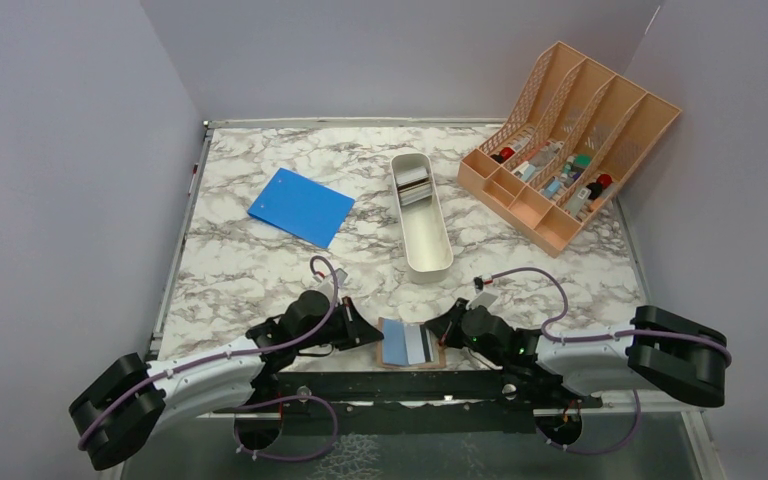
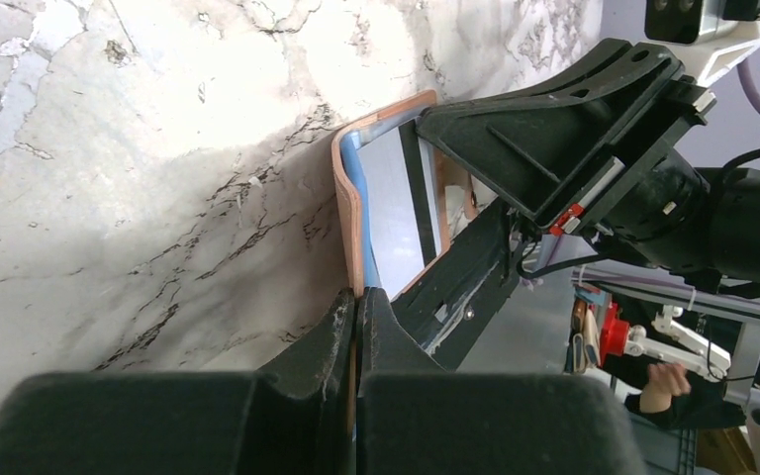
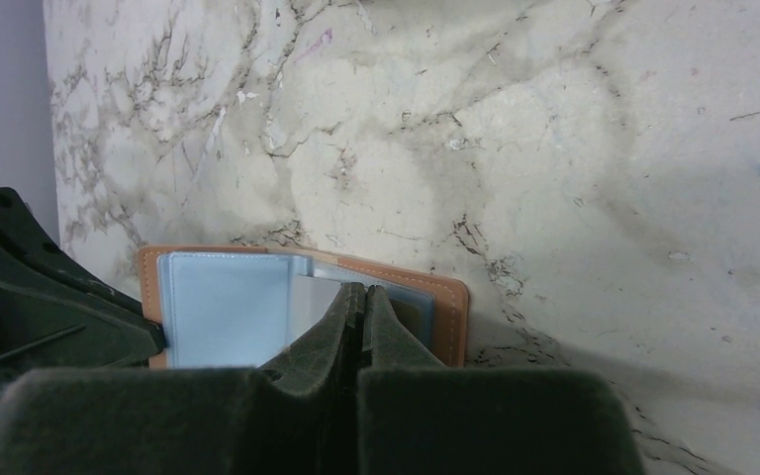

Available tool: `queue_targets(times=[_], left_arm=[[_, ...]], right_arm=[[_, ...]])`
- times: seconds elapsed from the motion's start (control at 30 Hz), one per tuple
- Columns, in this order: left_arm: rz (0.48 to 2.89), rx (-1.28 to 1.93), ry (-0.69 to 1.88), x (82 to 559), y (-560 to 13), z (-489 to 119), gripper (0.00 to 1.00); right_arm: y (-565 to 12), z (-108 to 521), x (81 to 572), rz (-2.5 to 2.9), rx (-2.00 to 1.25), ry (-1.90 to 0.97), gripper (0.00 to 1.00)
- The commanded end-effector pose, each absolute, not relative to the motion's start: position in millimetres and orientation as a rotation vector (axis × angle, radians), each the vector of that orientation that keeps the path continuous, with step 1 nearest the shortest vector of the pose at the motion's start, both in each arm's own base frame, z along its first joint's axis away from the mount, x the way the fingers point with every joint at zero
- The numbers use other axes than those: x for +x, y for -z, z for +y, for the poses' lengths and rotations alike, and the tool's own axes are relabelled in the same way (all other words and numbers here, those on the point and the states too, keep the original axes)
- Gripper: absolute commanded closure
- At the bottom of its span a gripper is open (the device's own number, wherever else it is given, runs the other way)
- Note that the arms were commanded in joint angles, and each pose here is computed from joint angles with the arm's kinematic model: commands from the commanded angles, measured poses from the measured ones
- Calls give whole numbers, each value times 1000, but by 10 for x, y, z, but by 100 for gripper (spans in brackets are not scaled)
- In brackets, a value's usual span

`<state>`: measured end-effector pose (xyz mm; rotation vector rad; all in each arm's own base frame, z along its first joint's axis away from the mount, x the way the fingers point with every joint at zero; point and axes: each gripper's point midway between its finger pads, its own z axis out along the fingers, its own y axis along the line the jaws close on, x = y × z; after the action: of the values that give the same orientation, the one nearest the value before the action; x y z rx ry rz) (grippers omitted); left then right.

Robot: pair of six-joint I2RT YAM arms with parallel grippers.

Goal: Put the credit cards into the card holder
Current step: Insert the credit card into the card holder.

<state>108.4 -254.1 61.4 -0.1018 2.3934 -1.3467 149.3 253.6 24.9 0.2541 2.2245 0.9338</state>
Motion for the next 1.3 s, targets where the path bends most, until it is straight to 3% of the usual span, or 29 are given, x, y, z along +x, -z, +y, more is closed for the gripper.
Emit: queue_targets(times=[0.0, 0.83, 1.2, 1.27], left_arm=[[2409, -94, 1330, 1081, -526, -2538, 100], [2433, -130, 1269, 1131, -451, -2505, 100], [2450, -159, 1242, 1136, -373, -2473, 100], [2455, -161, 1239, 1133, -362, -2470, 100]], right_arm=[[-190, 2553, 1452, 2245, 212, -923, 99], [-222, 2845, 1458, 2265, 294, -1040, 99], [-186, 2600, 1368, 2395, 179, -809, 55], [-235, 2563, 1334, 2399, 134, -804, 51]])
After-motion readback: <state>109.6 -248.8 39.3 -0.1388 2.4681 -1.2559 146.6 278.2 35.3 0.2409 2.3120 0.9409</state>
